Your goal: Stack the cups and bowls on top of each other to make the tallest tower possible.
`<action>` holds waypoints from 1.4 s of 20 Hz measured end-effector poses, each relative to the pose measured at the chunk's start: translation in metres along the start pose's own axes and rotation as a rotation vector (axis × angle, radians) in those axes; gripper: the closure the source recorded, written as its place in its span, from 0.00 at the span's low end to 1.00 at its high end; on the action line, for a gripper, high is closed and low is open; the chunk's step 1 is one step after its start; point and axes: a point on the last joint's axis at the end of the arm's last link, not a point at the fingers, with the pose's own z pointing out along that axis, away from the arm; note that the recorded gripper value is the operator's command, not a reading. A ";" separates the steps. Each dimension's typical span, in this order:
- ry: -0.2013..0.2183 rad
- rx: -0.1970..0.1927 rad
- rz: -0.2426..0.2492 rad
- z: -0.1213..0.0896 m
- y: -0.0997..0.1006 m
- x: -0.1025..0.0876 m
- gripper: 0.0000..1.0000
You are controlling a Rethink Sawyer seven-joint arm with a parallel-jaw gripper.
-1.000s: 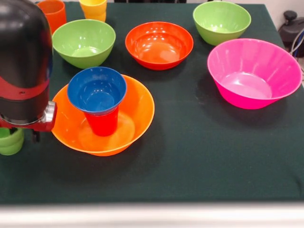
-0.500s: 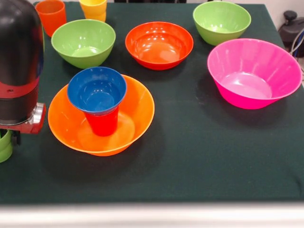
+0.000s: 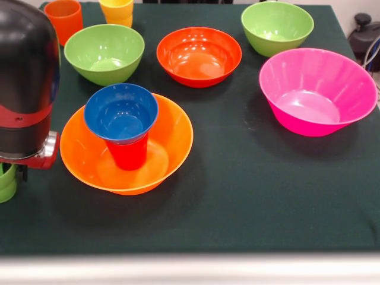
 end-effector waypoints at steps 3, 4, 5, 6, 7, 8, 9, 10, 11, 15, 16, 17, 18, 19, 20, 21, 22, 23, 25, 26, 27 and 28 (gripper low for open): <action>-0.003 0.008 -0.004 -0.011 -0.001 -0.003 1.00; -0.005 0.009 -0.004 -0.014 -0.002 -0.004 1.00; -0.007 0.013 -0.007 -0.028 -0.003 -0.007 1.00; -0.007 0.015 -0.008 -0.035 -0.004 -0.008 1.00; -0.007 0.017 -0.009 -0.040 -0.005 -0.009 1.00; -0.005 0.019 -0.010 -0.047 -0.005 -0.010 1.00; -0.004 0.024 -0.012 -0.058 -0.006 -0.012 1.00; -0.005 0.031 -0.015 -0.076 -0.007 -0.016 1.00; -0.006 0.034 -0.015 -0.082 -0.007 -0.017 1.00; -0.022 0.048 -0.020 -0.121 -0.006 -0.025 1.00; -0.027 0.049 -0.021 -0.128 -0.006 -0.027 1.00; -0.029 0.050 -0.021 -0.132 -0.006 -0.028 1.00; -0.031 0.051 -0.021 -0.136 -0.006 -0.028 1.00; -0.038 0.052 -0.021 -0.150 -0.005 -0.031 1.00; -0.038 0.050 -0.021 -0.157 -0.005 -0.031 1.00; -0.038 0.048 -0.021 -0.163 -0.004 -0.032 1.00; -0.036 0.046 -0.020 -0.167 -0.004 -0.031 1.00; -0.032 0.042 -0.020 -0.171 -0.003 -0.031 1.00; -0.016 0.028 -0.020 -0.182 0.000 -0.028 1.00; -0.001 0.018 -0.021 -0.190 0.003 -0.025 1.00; 0.005 0.014 -0.022 -0.193 0.005 -0.024 1.00; 0.011 0.011 -0.023 -0.196 0.007 -0.023 1.00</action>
